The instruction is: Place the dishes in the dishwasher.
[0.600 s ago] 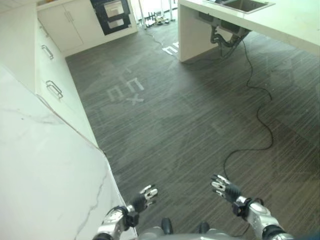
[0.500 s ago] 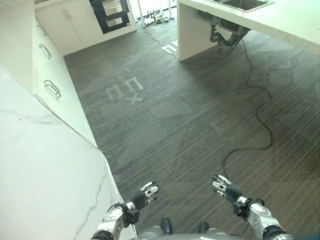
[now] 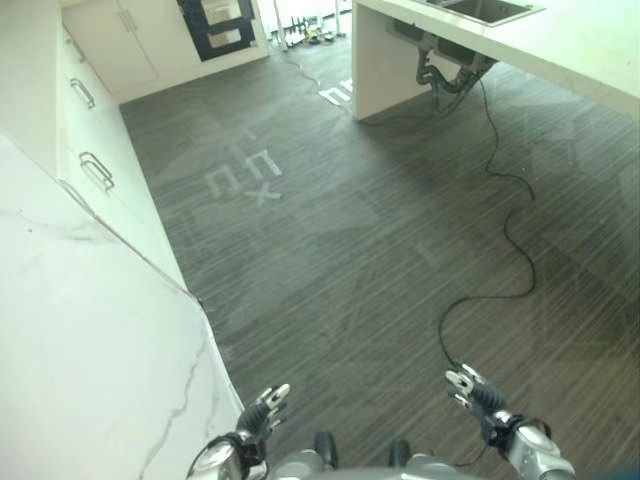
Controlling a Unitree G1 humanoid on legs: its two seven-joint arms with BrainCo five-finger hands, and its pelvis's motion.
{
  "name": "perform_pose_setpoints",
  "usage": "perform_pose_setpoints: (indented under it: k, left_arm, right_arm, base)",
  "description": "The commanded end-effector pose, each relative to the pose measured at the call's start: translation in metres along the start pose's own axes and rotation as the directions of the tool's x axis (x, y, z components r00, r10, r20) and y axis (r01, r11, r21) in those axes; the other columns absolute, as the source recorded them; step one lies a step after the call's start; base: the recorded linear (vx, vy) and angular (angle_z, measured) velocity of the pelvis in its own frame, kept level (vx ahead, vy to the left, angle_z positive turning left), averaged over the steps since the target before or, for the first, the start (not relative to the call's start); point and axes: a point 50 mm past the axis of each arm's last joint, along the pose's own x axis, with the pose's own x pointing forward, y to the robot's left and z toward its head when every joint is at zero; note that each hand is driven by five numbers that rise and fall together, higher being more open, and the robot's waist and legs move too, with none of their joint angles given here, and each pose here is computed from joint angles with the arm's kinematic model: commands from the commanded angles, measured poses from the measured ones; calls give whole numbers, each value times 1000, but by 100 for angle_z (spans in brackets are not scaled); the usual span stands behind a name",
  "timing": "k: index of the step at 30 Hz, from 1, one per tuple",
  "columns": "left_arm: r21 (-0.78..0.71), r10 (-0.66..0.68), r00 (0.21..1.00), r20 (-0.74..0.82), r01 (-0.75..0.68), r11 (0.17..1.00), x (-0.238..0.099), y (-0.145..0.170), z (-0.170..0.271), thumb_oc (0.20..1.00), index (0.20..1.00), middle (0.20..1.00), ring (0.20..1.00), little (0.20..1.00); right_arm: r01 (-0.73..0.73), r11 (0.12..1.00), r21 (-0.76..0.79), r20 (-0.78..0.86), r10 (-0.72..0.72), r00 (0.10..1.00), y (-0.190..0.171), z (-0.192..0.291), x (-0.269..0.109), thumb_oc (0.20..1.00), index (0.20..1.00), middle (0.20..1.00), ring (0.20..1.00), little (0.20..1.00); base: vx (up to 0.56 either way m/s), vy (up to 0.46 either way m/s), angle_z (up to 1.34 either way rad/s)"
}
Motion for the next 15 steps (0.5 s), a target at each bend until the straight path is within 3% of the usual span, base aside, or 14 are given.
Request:
perform_pose_setpoints:
  k: [1,3,5,6,11,15]
  left_arm:
    - [-71,16,1000,-4,-16,997,15,-15,9,1000,1000,1000,1000,1000]
    - [-133,-6,1000,6,6,991,17,-18,11,1000,1000,1000,1000,1000]
    - [71,-40,995,88,33,997,21,-26,29,1000,1000,1000,1000,1000]
    - [104,-42,995,93,32,994,22,-28,33,1000,1000,1000,1000,1000]
    - [120,-93,985,148,75,990,24,-31,55,1000,1000,1000,1000,1000]
    - [230,-154,976,156,116,966,21,-35,57,1000,1000,1000,1000,1000]
  right_arm:
    - [15,998,-55,96,-9,995,0,29,9,1000,1000,1000,1000,1000]
    - [10,998,-58,99,-4,995,1,30,10,1000,1000,1000,1000,1000]
    - [-18,997,-71,110,25,994,4,32,10,1000,1000,1000,1000,1000]
    - [-31,997,-74,117,40,992,6,35,10,1000,1000,1000,1000,1000]
    - [-73,984,-161,161,99,982,7,58,11,1000,1000,1000,1000,1000]
    - [-39,978,-206,191,80,978,5,67,10,1000,1000,1000,1000,1000]
  base:
    - [36,-131,1]
    - [-4,-160,2]
    - [-36,-194,9]
    - [-55,-120,12]
    - [-36,-187,-8]
    - [290,20,1]
